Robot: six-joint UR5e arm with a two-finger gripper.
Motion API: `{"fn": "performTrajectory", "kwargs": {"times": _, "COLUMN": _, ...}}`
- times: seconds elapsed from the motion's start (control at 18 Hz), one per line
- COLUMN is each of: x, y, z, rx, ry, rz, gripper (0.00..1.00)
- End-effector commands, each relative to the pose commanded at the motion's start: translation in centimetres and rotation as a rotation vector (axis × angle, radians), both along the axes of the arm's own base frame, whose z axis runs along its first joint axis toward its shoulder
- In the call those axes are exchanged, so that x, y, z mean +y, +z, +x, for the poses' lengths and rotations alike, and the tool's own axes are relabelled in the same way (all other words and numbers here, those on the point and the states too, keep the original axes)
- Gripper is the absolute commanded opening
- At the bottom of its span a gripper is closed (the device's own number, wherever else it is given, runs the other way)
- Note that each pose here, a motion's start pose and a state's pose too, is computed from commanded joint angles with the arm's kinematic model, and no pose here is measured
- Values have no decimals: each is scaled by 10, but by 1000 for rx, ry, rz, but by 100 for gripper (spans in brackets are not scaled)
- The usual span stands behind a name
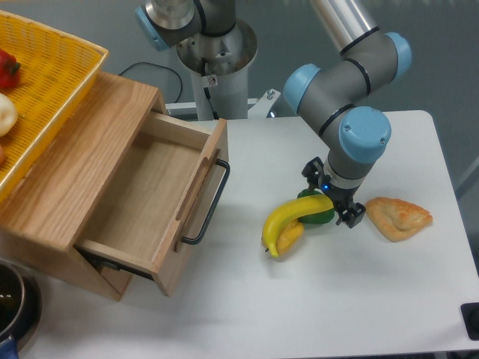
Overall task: Pick up the banana
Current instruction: 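Lower the gripper and close it on the banana stem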
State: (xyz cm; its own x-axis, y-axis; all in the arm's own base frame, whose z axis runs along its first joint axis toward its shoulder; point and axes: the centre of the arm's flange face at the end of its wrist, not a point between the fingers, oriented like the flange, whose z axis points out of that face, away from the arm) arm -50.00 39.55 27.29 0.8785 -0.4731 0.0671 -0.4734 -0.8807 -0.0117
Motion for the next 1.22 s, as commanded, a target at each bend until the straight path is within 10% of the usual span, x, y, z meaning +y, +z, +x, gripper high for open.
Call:
{"fn": "performTrajectory", "kwargs": {"times": 0.33, "x": -1, "y": -3, "z": 0, "rx": 8, "ry": -23, "rz": -27, "gripper": 74}}
{"fn": "performTrajectory", "kwargs": {"times": 1.06, "x": 3, "y": -9, "z": 14, "rx": -6, "ry": -33, "rz": -36, "gripper": 70}}
{"fn": "performTrajectory", "kwargs": {"times": 1.22, "x": 3, "y": -9, "z": 13, "rx": -5, "ry": -38, "rz": -35, "gripper": 52}}
